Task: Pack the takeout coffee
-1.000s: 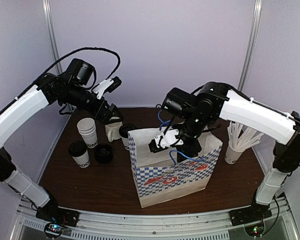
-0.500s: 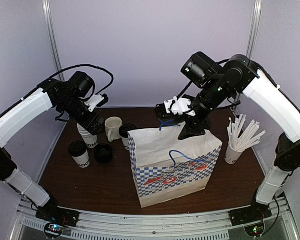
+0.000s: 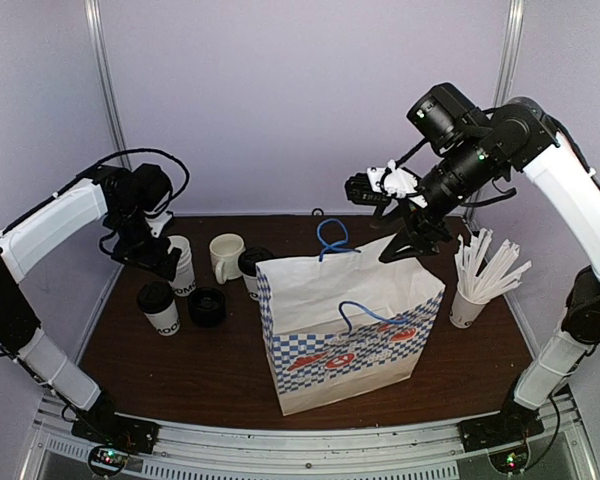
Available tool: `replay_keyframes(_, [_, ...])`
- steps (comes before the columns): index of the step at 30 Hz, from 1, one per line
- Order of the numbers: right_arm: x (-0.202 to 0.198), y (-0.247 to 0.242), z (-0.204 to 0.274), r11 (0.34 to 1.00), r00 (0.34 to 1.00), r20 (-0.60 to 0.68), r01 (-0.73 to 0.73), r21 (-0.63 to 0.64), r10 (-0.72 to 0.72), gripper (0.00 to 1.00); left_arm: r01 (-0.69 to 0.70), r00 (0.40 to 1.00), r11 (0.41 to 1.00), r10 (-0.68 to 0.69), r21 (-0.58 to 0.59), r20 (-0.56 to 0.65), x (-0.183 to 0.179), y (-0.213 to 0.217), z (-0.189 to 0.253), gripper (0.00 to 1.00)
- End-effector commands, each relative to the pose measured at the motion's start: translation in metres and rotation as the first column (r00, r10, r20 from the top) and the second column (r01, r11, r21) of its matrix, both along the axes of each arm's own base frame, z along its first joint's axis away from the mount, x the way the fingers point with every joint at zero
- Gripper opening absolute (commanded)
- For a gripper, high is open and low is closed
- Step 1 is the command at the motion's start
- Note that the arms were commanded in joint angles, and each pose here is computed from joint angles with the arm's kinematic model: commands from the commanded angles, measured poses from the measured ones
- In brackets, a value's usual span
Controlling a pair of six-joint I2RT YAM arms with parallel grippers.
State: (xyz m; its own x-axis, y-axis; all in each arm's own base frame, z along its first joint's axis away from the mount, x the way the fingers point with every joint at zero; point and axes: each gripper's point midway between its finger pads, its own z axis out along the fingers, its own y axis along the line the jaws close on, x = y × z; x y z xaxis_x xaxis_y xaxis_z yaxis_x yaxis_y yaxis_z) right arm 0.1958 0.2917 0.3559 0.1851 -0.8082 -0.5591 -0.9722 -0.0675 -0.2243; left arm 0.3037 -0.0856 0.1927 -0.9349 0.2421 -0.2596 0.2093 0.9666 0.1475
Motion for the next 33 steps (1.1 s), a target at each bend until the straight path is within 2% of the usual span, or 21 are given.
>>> replay_keyframes(1, [0.003, 0.004, 0.003, 0.999, 1.0, -0.013, 0.008, 0.037, -0.008, 0.67, -0.05, 0.996, 0.998, 0.048, -0.024, -0.07, -0.014, 0.001, -0.016, 0.98])
replay_keyframes(4, [0.006, 0.005, 0.001, 0.999, 1.0, -0.018, 0.013, 0.039, -0.013, 0.67, -0.073, 0.992, 0.996, 0.069, -0.041, -0.104, -0.016, 0.003, -0.028, 0.98])
replay_keyframes(14, [0.016, 0.005, -0.01, 0.999, 0.999, -0.014, 0.043, 0.015, -0.043, 0.67, -0.075, 0.992, 0.996, 0.07, -0.045, -0.108, -0.014, 0.006, -0.039, 0.98])
replay_keyframes(18, [0.018, 0.005, -0.011, 0.999, 0.999, -0.011, 0.049, 0.012, -0.049, 0.67, -0.093, 0.989, 0.995, 0.09, -0.019, -0.116, -0.013, 0.013, -0.044, 0.97])
replay_keyframes(28, [0.019, 0.003, -0.018, 0.998, 0.998, -0.01, 0.057, -0.005, -0.057, 0.67, -0.122, 0.984, 0.992, 0.118, -0.019, -0.136, -0.006, 0.017, -0.056, 0.89])
replay_keyframes(33, [0.019, 0.001, -0.019, 0.998, 0.998, -0.004, 0.062, -0.01, -0.062, 0.67, -0.108, 0.986, 0.994, 0.104, -0.026, -0.129, 0.001, 0.014, -0.053, 0.89])
